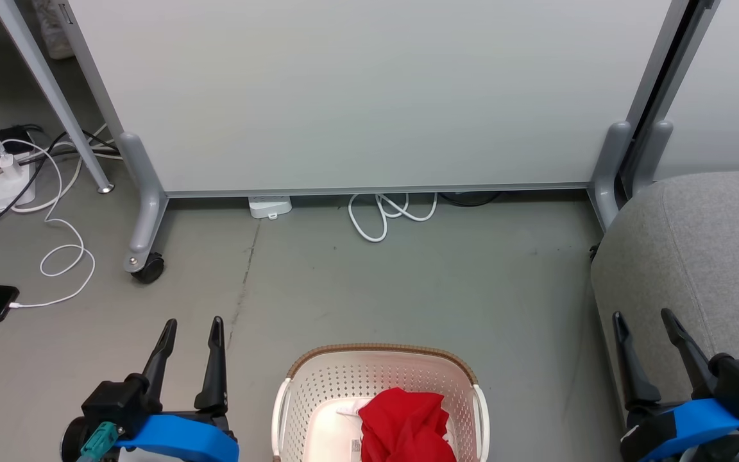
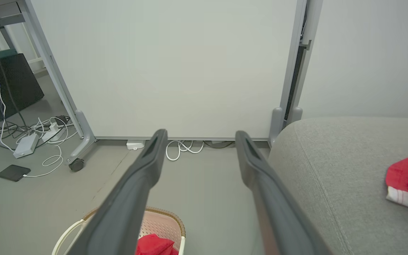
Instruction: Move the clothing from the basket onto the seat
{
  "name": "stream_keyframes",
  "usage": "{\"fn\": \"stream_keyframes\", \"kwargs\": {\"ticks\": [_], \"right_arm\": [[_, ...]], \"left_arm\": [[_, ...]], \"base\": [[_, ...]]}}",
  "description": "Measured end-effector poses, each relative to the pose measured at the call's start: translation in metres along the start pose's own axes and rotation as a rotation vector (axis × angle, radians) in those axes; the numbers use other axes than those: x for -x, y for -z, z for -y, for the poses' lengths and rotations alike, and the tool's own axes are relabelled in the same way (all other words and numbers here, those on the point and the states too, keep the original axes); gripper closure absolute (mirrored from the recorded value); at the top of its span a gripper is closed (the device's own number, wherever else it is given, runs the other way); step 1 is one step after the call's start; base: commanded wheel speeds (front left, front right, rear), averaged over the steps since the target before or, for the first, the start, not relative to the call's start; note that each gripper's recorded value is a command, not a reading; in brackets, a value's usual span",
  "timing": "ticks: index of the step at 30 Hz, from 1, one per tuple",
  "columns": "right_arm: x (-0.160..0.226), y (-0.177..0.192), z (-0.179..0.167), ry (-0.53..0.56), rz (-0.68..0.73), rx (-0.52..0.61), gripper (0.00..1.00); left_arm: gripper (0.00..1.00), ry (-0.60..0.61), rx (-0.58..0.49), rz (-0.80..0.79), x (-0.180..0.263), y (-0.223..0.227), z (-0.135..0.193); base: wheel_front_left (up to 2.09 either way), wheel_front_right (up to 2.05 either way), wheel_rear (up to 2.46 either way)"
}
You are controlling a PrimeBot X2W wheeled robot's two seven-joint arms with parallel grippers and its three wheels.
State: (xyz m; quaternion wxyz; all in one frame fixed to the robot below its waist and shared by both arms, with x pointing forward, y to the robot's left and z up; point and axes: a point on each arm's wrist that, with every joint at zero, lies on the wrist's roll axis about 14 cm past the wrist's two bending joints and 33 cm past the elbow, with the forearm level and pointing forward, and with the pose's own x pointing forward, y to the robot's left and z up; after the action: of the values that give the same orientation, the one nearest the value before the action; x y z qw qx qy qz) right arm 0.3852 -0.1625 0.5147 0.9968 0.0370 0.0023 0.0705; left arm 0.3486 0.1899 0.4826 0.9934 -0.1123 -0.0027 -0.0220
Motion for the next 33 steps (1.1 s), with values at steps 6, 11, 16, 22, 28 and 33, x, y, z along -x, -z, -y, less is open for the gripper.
{"fn": "stream_keyframes", "kwargs": {"ticks": [6, 11, 16, 22, 28, 33], "right_arm": [[0.001, 0.004, -0.003, -0.004, -0.008, -0.016, 0.0], [0.001, 0.009, -0.003, -0.006, -0.019, -0.019, 0.0], [0.0, 0.011, -0.003, -0.005, -0.022, -0.022, 0.0], [-0.006, 0.014, -0.007, -0.016, -0.026, -0.027, 0.0], [-0.018, 0.018, -0.006, -0.016, -0.028, -0.034, 0.0], [-0.03, 0.028, -0.002, -0.012, -0.043, -0.035, 0.0]], "left_arm": [[0.0, -0.004, -0.003, -0.006, 0.0, 0.002, -0.001], [0.0, 0.001, -0.002, -0.018, -0.001, 0.006, 0.001], [0.0, 0.017, -0.007, -0.031, -0.004, 0.01, 0.005], [0.0, 0.036, -0.012, -0.059, -0.01, 0.019, 0.011], [0.0, 0.065, -0.009, -0.105, -0.024, 0.034, 0.019], [0.0, 0.104, -0.002, -0.173, -0.039, 0.058, 0.03]], "base": [[0.0, 0.0, 0.0], [0.0, 0.0, 0.0], [0.0, 0.0, 0.0], [0.0, 0.0, 0.0], [0.0, 0.0, 0.0], [0.0, 0.0, 0.0]]}}
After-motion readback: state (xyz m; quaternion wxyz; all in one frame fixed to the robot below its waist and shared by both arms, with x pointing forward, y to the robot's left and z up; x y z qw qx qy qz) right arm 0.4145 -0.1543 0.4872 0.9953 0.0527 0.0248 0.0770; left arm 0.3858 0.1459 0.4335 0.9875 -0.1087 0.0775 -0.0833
